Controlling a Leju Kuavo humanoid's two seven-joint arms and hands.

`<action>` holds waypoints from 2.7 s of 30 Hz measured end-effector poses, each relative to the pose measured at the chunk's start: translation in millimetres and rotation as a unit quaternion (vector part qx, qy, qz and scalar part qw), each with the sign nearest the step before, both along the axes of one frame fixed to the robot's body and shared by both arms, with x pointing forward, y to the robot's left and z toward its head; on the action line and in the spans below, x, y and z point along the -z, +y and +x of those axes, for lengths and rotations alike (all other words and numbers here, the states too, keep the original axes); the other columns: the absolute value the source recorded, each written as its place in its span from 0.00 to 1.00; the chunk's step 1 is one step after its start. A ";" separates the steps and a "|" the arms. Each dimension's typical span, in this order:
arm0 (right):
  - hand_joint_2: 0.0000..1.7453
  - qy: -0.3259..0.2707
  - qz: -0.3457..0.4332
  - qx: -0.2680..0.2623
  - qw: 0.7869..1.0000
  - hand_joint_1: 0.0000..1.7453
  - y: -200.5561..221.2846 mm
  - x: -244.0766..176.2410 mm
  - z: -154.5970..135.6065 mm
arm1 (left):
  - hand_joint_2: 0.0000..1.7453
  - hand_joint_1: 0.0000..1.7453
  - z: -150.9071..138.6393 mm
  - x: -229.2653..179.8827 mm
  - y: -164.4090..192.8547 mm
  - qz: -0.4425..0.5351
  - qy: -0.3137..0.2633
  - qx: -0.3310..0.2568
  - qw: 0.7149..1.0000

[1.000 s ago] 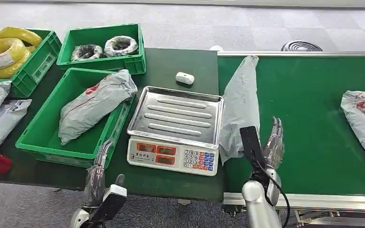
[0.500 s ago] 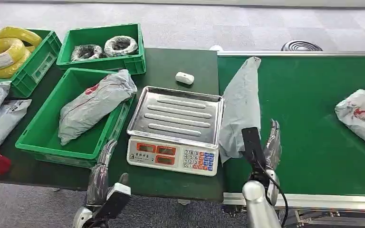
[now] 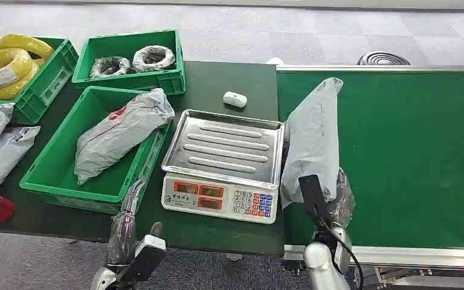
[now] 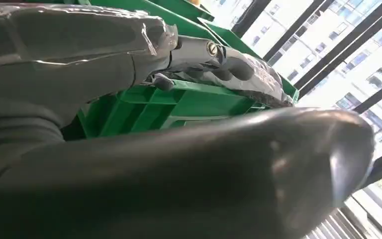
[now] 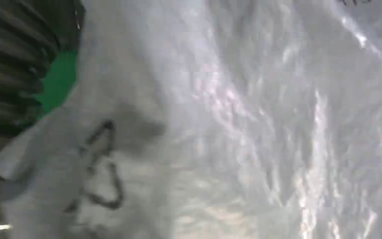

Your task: Moved the parcel from conveyor to table for the left to box.

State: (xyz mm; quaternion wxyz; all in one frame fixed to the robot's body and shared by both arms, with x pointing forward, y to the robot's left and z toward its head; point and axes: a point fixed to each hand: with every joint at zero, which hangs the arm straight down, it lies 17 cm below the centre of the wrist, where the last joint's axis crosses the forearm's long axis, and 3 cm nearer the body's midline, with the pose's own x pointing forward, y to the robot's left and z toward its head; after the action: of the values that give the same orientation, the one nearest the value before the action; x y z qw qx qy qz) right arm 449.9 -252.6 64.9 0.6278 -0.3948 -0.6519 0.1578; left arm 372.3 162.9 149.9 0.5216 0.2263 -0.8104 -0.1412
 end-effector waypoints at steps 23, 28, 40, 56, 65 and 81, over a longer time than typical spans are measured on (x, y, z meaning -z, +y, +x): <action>1.00 -0.029 0.002 0.002 1.000 0.27 -2.9 -12.6 -16.4 | 0.00 0.00 -3.8 0.9 1.4 -0.002 -0.004 -0.001 1.000; 1.00 -0.047 0.003 0.006 0.999 0.00 -4.9 -21.8 -17.9 | 0.00 0.00 -4.1 1.0 1.2 -0.002 -0.004 -0.001 1.000; 1.00 -0.293 -0.134 -0.011 0.947 0.00 19.9 -194.7 -77.5 | 0.00 0.00 -5.2 3.0 -3.7 -0.001 -0.006 0.003 1.000; 1.00 -0.427 -0.152 0.027 0.891 0.00 9.7 -303.4 -125.3 | 0.00 0.00 0.2 5.4 -14.0 0.004 0.005 0.016 1.000; 1.00 -0.291 0.035 0.048 0.955 0.00 -19.5 -191.0 -50.9 | 0.00 0.00 1.7 7.5 -8.6 0.001 0.010 0.010 1.000; 1.00 -0.016 -0.080 0.088 0.993 0.00 -80.2 22.8 -31.1 | 0.00 0.00 9.2 -1.0 -7.0 -0.009 0.002 0.009 1.000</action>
State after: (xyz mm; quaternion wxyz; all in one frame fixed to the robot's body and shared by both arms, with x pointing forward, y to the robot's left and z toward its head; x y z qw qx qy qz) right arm 418.7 -332.7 42.2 0.5955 -0.5019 -0.6098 0.1469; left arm 381.5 155.9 150.9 0.5240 0.2137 -0.8126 -0.1394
